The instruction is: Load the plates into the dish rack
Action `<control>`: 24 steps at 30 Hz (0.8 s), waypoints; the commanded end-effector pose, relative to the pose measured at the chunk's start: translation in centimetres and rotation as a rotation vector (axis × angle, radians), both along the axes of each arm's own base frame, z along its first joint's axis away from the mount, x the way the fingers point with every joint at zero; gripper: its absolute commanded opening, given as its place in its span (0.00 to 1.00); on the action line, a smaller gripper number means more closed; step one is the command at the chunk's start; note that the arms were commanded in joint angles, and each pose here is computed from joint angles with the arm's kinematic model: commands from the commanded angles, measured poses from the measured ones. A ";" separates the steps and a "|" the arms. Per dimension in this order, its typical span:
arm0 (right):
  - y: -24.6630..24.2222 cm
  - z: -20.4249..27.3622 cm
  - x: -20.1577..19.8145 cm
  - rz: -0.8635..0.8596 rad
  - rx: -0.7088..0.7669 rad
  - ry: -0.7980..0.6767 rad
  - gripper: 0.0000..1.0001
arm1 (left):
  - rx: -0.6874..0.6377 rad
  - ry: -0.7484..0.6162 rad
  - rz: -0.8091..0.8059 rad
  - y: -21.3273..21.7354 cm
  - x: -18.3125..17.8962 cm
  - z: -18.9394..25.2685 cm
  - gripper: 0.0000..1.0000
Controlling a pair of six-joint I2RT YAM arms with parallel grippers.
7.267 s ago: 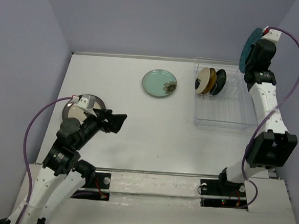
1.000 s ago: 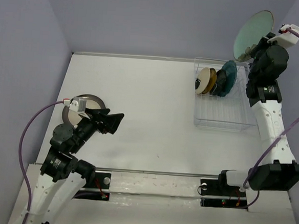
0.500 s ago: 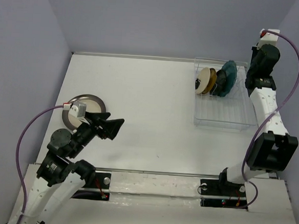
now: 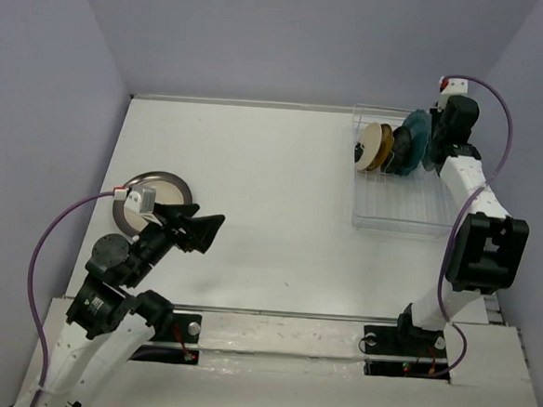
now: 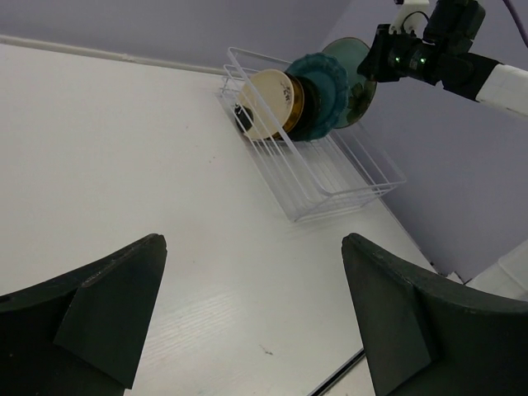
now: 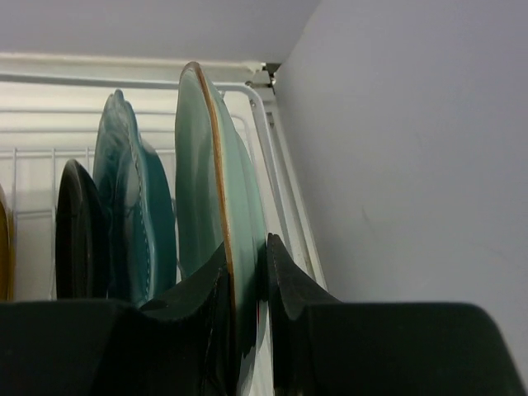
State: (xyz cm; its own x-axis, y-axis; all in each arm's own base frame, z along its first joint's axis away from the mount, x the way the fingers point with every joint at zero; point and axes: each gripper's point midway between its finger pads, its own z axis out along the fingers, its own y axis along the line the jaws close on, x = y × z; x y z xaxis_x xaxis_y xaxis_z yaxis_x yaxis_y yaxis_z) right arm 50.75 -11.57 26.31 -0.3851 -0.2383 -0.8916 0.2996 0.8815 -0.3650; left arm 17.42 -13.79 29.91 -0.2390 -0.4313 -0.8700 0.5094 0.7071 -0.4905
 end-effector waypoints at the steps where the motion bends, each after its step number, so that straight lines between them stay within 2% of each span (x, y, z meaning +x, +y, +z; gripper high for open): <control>1: -0.2 6.2 0.8 0.005 -0.048 -0.189 0.07 | 0.003 -0.028 0.005 0.1 -0.1 0.7 0.99; 5: -1.3 5.1 0.7 -0.022 -0.098 -0.147 0.07 | 0.006 -0.023 0.005 0.1 0.0 0.5 0.99; 10: -0.8 5.4 1.0 -0.002 -0.067 -0.169 0.07 | 0.009 -0.018 0.006 0.1 0.2 0.4 0.99; 20: -0.6 -3.4 1.1 -0.057 0.074 -0.065 0.08 | 0.020 0.027 0.024 -0.1 1.0 -0.5 0.99; 21: -0.6 -3.5 1.1 -0.060 0.081 -0.068 0.09 | 0.022 0.034 0.027 -0.1 1.2 -0.7 0.99; 24: -0.8 -3.1 1.3 -0.099 0.122 -0.104 0.25 | 0.028 0.061 0.051 0.1 1.7 -1.2 0.99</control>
